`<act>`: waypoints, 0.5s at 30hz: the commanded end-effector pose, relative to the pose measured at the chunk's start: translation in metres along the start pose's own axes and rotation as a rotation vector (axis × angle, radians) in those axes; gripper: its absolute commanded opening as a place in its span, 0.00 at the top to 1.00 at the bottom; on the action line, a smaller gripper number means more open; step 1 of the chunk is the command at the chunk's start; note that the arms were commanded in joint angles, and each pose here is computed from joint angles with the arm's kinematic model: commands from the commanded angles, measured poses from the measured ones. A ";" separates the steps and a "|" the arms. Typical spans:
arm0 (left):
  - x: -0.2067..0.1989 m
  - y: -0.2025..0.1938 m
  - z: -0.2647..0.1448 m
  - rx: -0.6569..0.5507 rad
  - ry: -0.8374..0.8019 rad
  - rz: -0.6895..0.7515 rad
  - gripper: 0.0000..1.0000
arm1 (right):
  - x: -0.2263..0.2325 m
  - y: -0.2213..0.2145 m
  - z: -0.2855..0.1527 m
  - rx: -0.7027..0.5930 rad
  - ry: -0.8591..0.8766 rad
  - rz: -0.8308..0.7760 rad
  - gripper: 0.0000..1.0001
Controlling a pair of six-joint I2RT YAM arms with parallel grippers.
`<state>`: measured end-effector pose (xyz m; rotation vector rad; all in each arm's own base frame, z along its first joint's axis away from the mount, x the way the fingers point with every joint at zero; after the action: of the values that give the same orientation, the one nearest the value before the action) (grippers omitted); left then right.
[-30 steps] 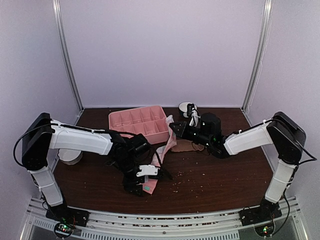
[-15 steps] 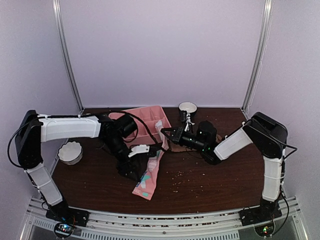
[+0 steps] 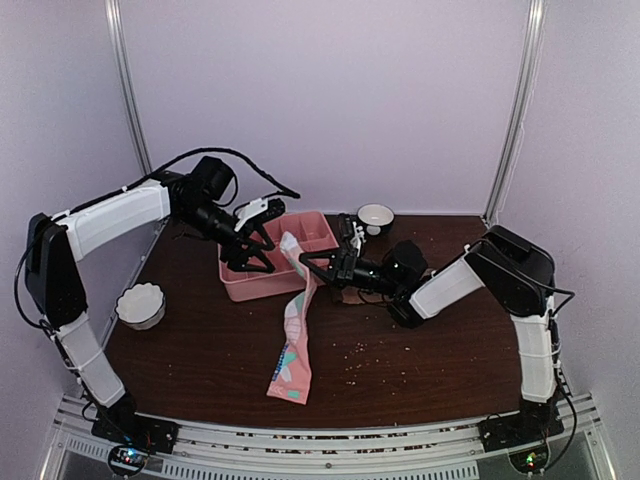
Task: Roll the socks
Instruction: Pass from the right arm to the left
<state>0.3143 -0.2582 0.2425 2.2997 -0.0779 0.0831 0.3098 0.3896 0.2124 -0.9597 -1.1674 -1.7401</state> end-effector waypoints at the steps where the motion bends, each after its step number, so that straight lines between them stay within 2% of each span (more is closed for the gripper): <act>1: -0.001 0.008 0.006 -0.087 -0.068 0.090 0.28 | 0.015 -0.011 0.005 0.083 0.102 0.032 1.00; 15: -0.009 0.013 0.009 -0.128 -0.126 0.156 0.34 | 0.013 -0.026 0.021 0.175 0.113 0.073 1.00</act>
<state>0.3075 -0.2690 0.2333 2.2124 -0.2526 -0.0064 0.2893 0.4103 0.2192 -0.8288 -1.1662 -1.5998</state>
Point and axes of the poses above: each gripper's point midway between its finger pads, its own z axis out along the fingers, its own x axis along the line the jaws close on, y = z × x, the point moved 5 cm from there along -z, back along the fingers, and after that the axes turned 11 degrees about z, right-handed, at the moved point
